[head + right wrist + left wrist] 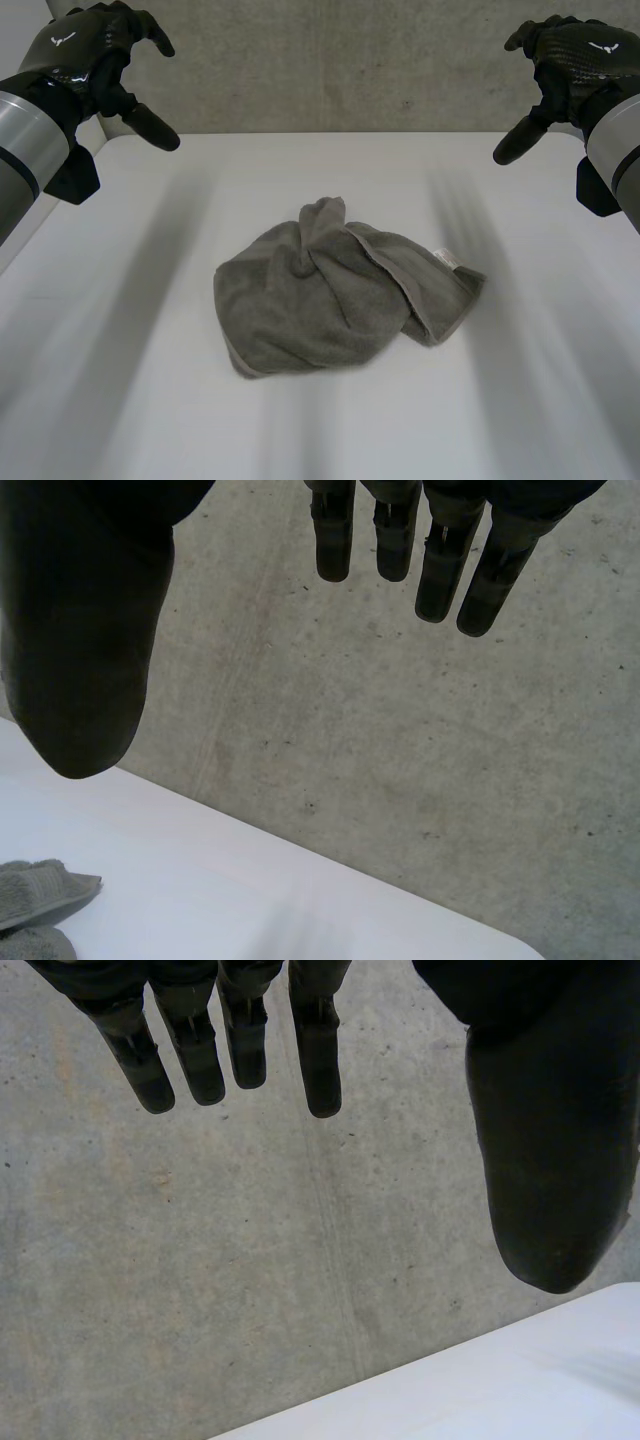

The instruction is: Fold the towel.

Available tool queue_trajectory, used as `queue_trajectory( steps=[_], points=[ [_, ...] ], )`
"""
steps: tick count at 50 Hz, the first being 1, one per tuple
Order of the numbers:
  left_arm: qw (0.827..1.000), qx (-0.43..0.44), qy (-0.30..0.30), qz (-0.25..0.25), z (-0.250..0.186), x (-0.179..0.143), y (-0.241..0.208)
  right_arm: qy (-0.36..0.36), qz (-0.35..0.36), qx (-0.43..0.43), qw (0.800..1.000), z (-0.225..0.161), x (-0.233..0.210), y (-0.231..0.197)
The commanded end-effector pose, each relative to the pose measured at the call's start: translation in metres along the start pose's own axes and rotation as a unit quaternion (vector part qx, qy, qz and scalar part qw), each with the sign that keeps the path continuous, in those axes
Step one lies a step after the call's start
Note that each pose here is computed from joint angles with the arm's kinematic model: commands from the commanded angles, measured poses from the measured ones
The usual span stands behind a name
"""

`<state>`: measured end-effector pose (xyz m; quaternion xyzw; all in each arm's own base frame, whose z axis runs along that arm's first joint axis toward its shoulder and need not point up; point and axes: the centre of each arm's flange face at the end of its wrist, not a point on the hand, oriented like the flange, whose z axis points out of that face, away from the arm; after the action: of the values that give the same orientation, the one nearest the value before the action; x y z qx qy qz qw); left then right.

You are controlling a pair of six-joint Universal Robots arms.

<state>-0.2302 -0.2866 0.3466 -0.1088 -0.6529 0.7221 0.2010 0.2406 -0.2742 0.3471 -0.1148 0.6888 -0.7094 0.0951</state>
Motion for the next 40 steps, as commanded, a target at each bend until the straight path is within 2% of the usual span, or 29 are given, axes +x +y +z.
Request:
queue_trajectory(
  steps=[1,15,24,30,32,34,35,37,40],
  points=[
    [1.0,0.001,0.0,0.0,0.0,0.0,0.0,0.0,-0.001,-0.001,1.0,0.0,0.0,0.001],
    [1.0,-0.009,0.006,0.001,0.002,0.0,0.01,-0.01,-0.019,-0.004,1.0,0.0,-0.003,0.002],
    [0.999,-0.033,0.032,-0.004,0.012,0.013,0.04,-0.016,-0.055,-0.025,0.998,0.001,-0.007,0.012],
    [0.993,-0.067,0.094,-0.009,0.023,0.034,0.082,-0.019,-0.039,-0.087,0.995,0.0,-0.008,0.048],
    [0.991,-0.069,0.115,-0.005,0.026,0.04,0.09,-0.02,-0.015,-0.127,0.992,-0.007,-0.008,0.074],
    [0.985,-0.069,0.16,0.02,0.033,0.053,0.112,-0.02,-0.001,-0.147,0.989,-0.012,-0.009,0.088],
    [0.984,-0.069,0.16,0.02,0.033,0.053,0.112,-0.019,0.013,-0.164,0.986,-0.015,-0.009,0.102],
    [0.975,-0.061,0.203,0.063,0.04,0.071,0.133,-0.022,0.027,-0.177,0.984,-0.019,-0.011,0.116],
    [0.97,-0.061,0.221,0.086,0.041,0.08,0.145,-0.034,0.047,-0.201,0.978,-0.024,-0.015,0.142]
  ],
)
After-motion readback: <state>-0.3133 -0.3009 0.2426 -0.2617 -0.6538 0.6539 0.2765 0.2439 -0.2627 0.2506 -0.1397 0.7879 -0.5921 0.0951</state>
